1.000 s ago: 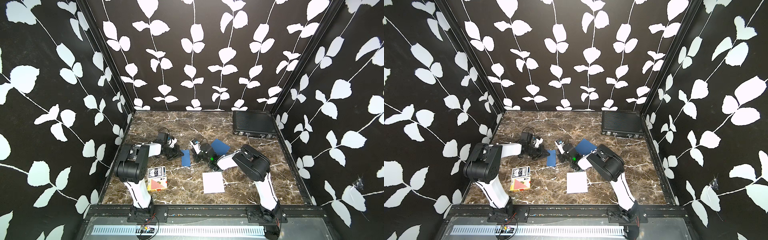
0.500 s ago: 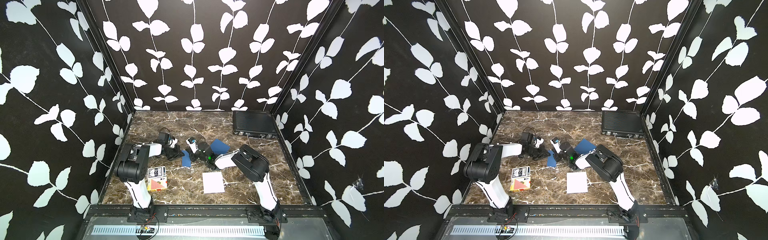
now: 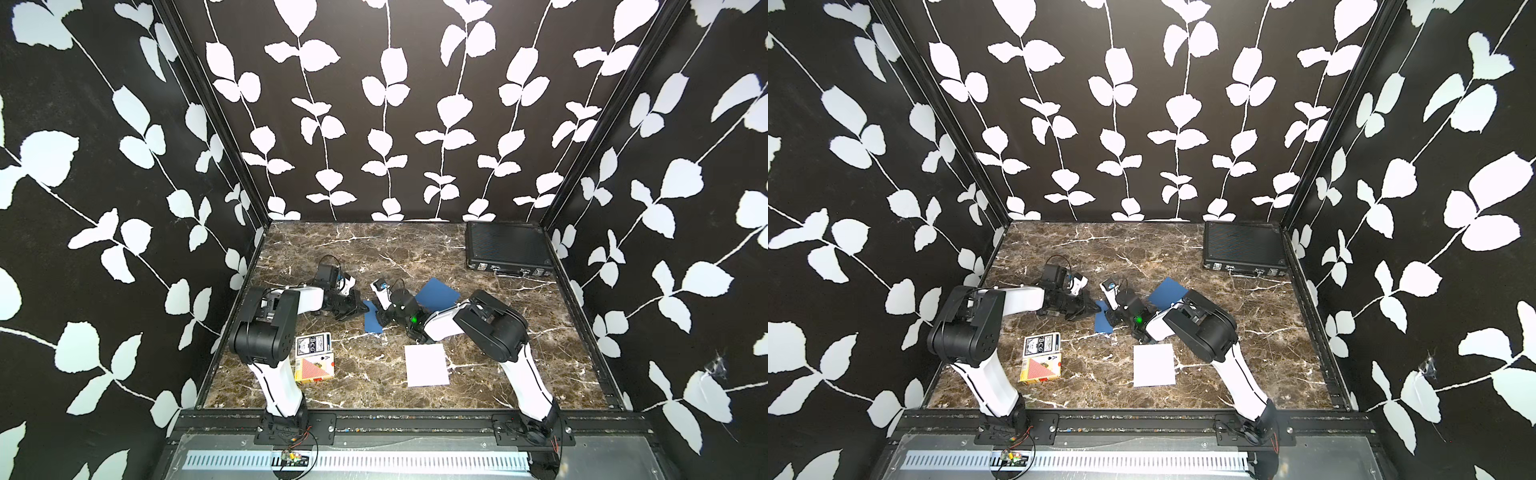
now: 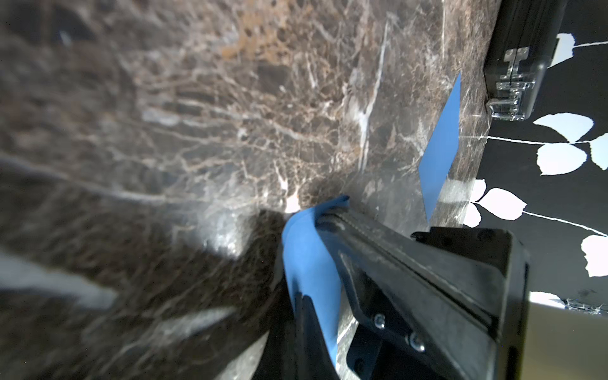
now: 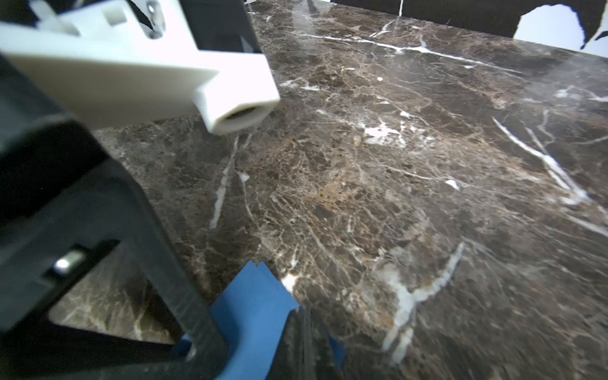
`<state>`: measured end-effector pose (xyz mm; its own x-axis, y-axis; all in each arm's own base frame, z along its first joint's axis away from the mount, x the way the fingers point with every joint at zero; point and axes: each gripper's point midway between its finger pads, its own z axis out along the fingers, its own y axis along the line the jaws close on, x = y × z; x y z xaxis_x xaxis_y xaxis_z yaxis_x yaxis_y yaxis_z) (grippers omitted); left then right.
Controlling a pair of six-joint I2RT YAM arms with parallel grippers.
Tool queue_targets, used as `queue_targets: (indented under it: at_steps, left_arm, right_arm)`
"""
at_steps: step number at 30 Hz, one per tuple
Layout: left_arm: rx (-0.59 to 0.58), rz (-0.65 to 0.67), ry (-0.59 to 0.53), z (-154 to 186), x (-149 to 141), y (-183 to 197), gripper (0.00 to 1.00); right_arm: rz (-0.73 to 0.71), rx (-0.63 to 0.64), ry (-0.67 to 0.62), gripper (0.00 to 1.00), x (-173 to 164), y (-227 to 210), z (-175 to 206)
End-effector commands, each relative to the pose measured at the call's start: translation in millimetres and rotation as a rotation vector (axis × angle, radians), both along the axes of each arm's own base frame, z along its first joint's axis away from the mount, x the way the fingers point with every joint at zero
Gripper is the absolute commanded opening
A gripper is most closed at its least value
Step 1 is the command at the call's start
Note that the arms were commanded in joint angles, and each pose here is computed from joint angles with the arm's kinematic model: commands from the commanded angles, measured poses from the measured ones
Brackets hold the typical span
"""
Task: Fold the square paper along the opposite sides
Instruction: Smooth out the paper at the center of the board.
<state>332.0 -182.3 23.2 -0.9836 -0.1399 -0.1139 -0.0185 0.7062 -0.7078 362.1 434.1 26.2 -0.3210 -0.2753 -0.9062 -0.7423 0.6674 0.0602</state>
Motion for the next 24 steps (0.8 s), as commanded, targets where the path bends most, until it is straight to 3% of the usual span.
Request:
queue_targets:
  at_steps: [1,8,12,14,17,19,24]
  left_arm:
    - [0.061,0.001,0.088,-18,-22,8,0.00]
    - [0.073,-0.011,0.095,-18,-21,8,0.00]
    - [0.043,-0.012,0.095,-12,-18,4,0.00]
    - [0.051,-0.023,0.090,-7,-16,4,0.00]
    - [0.085,-0.058,0.079,0,-14,7,0.00]
    - [0.093,-0.081,0.076,3,-13,7,0.00]
    - [0.117,-0.152,0.116,2,-18,8,0.00]
  right_arm:
    - [-0.116,-0.112,0.020,0.06,5,-35,-29]
    - [-0.147,-0.107,0.000,0.06,7,-44,-26]
    - [-0.156,-0.059,-0.027,0.07,10,-53,1]
    - [-0.107,-0.009,-0.040,0.09,5,-48,23]
    - [0.085,0.084,-0.042,0.12,-16,-24,48]
    - [0.232,0.123,-0.020,0.14,-35,-7,52]
    - [0.371,0.140,0.022,0.14,-53,8,45]
